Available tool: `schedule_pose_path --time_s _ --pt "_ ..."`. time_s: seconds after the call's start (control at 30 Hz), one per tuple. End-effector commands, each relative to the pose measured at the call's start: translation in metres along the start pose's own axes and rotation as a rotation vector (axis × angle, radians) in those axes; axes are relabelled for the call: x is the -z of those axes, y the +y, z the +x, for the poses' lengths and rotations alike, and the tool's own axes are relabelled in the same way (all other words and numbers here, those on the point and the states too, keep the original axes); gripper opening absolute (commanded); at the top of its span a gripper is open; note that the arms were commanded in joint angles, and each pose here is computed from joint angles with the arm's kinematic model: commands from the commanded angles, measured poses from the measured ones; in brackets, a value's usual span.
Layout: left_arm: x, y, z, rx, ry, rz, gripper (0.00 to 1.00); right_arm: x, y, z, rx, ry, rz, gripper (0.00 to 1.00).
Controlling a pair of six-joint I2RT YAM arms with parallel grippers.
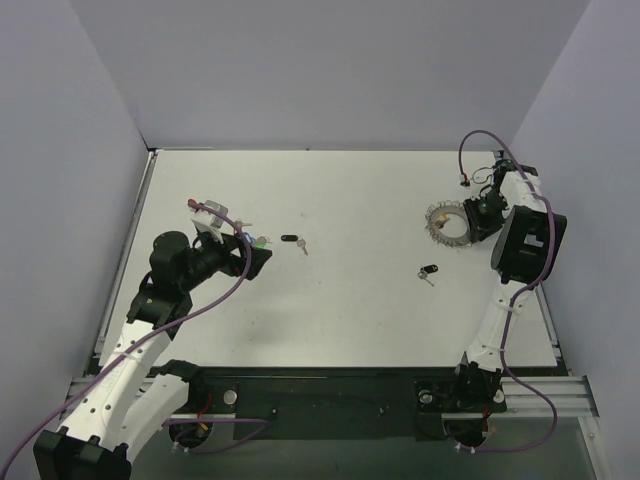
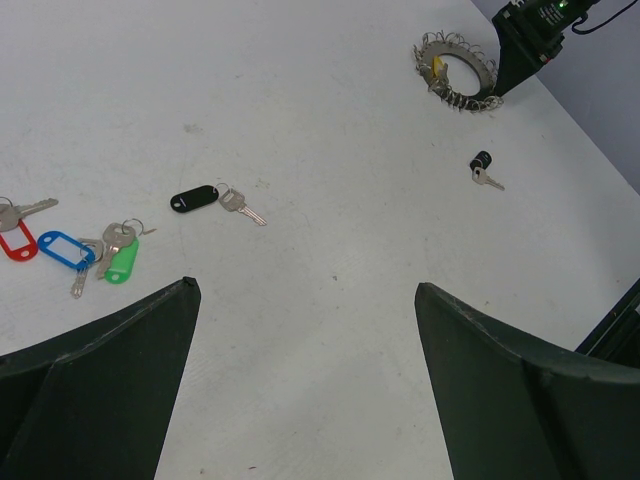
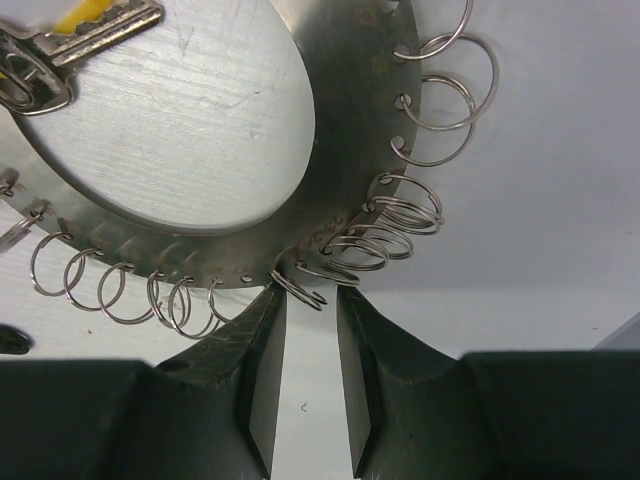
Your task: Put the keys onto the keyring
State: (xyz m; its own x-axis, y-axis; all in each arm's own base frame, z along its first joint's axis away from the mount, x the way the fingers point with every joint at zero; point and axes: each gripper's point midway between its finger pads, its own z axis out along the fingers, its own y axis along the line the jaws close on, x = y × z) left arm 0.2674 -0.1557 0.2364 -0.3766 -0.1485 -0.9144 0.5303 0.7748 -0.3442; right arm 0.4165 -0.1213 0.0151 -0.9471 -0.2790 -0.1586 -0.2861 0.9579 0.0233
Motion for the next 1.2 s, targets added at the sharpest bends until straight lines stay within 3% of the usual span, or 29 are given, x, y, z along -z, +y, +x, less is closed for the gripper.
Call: schedule_pose_path --time_s 0.0,0.4,0.63,0.73,1.17 --pt "0.002 -0.008 -0.026 -0.039 -0.061 0.025 1.00 0.007 0.003 0.002 -0.012 0.008 -0.031 0.23" --pt "0.002 -0.008 -0.026 -0.039 -0.062 0.023 1.00 0.012 0.011 -0.002 -0.005 -0.027 -0.070 0.14" --pt "0.003 -0.008 -0.027 -0.041 -0.064 0.024 1.00 0.018 0.015 -0.005 0.016 -0.053 -0.090 0.01" --pt "0.002 -0.007 -0.025 -0.037 -0.059 0.021 1.00 0.025 0.015 -0.009 0.013 -0.078 -0.085 0.00" --pt "0.002 -0.006 -0.024 -0.036 -0.057 0.020 1.00 0.107 0.020 -0.038 0.023 -0.290 0.064 0.00"
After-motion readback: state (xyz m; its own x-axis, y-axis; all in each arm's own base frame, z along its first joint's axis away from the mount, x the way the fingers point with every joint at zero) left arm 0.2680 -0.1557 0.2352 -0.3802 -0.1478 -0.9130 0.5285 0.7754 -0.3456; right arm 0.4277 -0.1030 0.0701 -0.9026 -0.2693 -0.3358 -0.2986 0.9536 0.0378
